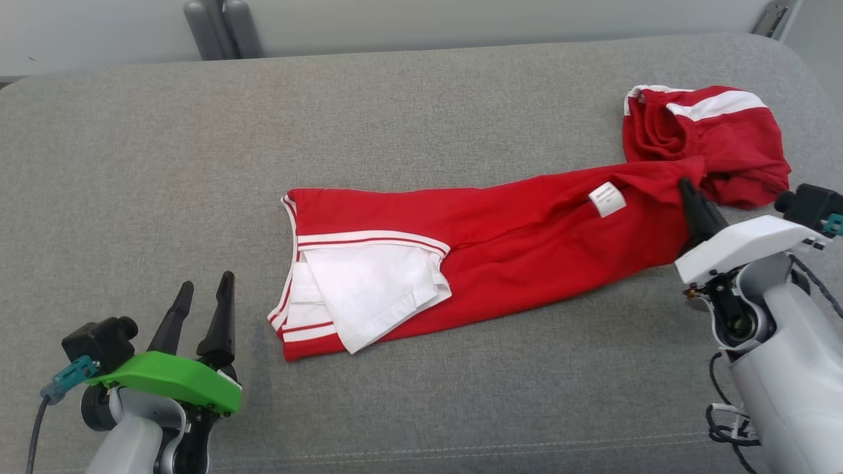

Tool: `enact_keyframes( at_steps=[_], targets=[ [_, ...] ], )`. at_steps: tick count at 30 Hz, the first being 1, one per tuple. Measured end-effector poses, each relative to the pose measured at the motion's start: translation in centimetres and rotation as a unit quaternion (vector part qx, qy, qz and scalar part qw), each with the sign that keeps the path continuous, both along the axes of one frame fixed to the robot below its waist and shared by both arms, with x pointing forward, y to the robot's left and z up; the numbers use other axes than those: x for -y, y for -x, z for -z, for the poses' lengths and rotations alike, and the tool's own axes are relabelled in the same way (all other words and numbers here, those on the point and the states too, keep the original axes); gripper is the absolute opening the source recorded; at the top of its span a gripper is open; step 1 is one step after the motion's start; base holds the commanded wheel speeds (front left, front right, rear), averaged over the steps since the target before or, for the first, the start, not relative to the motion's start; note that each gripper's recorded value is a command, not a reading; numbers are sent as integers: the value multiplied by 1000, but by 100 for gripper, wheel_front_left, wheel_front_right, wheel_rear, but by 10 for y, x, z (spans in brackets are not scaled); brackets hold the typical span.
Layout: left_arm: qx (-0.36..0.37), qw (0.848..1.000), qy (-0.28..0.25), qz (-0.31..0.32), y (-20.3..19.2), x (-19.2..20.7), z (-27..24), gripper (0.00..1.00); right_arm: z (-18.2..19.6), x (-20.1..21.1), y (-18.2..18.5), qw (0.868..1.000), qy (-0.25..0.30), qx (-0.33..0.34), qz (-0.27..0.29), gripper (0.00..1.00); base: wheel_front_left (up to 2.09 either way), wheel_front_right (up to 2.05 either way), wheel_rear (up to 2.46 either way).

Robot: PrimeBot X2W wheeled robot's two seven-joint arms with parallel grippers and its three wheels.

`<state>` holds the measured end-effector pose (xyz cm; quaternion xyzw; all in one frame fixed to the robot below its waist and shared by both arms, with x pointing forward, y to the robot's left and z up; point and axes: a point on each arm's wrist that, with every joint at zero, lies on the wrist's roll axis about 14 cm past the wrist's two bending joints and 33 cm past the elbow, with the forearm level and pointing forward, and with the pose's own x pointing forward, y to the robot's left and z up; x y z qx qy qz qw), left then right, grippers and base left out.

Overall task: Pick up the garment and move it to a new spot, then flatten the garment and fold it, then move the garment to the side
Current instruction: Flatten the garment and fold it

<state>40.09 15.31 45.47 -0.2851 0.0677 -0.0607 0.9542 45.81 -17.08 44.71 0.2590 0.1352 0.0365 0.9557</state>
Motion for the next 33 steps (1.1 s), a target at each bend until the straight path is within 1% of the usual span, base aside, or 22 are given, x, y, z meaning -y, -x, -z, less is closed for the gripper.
enact_keyframes(
  at_steps=[4,7,10,14,26,33],
  targets=[
    [-1,1000,-1,6,3,5,1,100,-8,-38,0,999,-24,13,-39,0,0,0,0],
    [2,1000,-6,8,7,6,0,100,-15,-71,2,996,-38,19,-80,0,0,0,0],
    [1,1000,-6,6,10,5,0,100,-24,-106,4,991,-52,25,-121,0,0,0,0],
    [-1,1000,-1,-4,16,2,0,100,-26,-145,12,983,-63,19,-172,0,0,0,0],
    [-5,999,2,-51,34,-24,1,100,-14,-207,27,962,-58,-16,-265,0,0,0,0],
    [-11,997,0,-80,44,-42,3,100,-19,-241,26,948,-62,-18,-310,0,0,0,0]
  ],
)
